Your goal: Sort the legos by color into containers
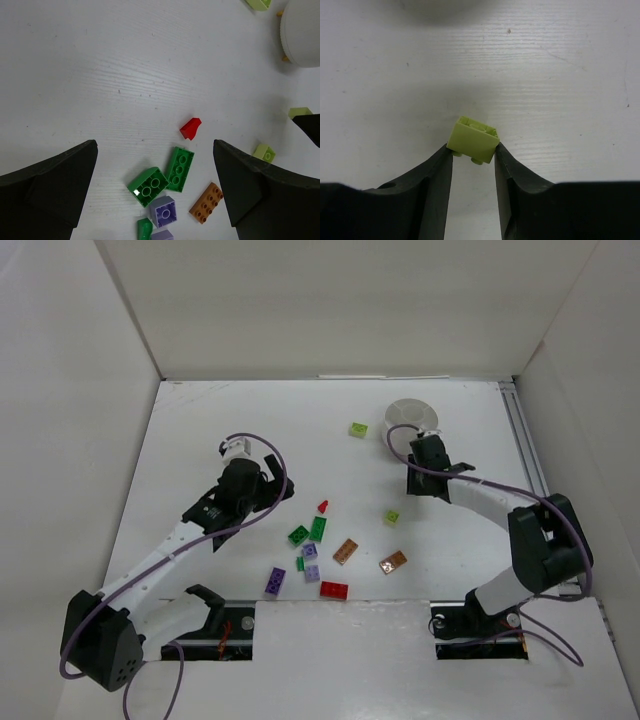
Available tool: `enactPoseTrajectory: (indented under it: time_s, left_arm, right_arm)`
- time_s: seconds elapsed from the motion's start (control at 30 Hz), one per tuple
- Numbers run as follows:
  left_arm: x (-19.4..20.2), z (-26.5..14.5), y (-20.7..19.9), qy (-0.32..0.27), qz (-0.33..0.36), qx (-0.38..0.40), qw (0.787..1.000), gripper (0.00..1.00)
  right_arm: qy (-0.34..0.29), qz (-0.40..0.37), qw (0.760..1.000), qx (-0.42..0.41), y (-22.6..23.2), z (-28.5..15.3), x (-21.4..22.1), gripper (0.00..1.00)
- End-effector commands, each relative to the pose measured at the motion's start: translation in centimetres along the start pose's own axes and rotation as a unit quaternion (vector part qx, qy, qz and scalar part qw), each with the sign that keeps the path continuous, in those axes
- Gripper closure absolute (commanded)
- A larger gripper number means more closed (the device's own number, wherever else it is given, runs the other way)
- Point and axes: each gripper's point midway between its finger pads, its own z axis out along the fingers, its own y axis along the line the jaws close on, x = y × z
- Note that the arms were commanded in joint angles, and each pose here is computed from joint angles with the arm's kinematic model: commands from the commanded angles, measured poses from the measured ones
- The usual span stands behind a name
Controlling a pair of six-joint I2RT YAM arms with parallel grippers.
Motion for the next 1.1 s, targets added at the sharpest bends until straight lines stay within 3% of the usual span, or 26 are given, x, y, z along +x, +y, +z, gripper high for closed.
enactPoseTrajectory:
  time_s: [0.0,0.13,0.33,0.63,1.07]
  left_arm:
    - [-2.2,-0.4,-1.7,-0.031,-0.001,0.019,0.999,0.0]
    - [-2.3,0.0,-2.3,-0.026,0.008,0.028,0.999,0.0]
    - [-3.2,0.9,-3.7,-0.026,0.021,0.035,0.999,0.0]
    - [-4.1,3.2,-3.7,-0.014,0.038,0.013,0.999,0.0]
    - [-4.6,4.5,-4.2,-0.011,0.045,0.014,0.999,0.0]
  right_arm:
    - [-0.056,-0.003,0.998,-0.037,0.8,-3.0,-3.9,0.83]
    - [-0.123,-0.004,0.99,-0.072,1.2,-7.4,-7.8,0.83]
    - [-0.175,-0.022,0.98,-0.092,2.4,-10.2,-13.7,0.84]
    - [-0.171,-0.044,0.982,-0.062,3.6,-7.5,-18.0,0.84]
    - [-0.134,-0.054,0.989,-0.027,1.6,-3.4,-17.6,0.79]
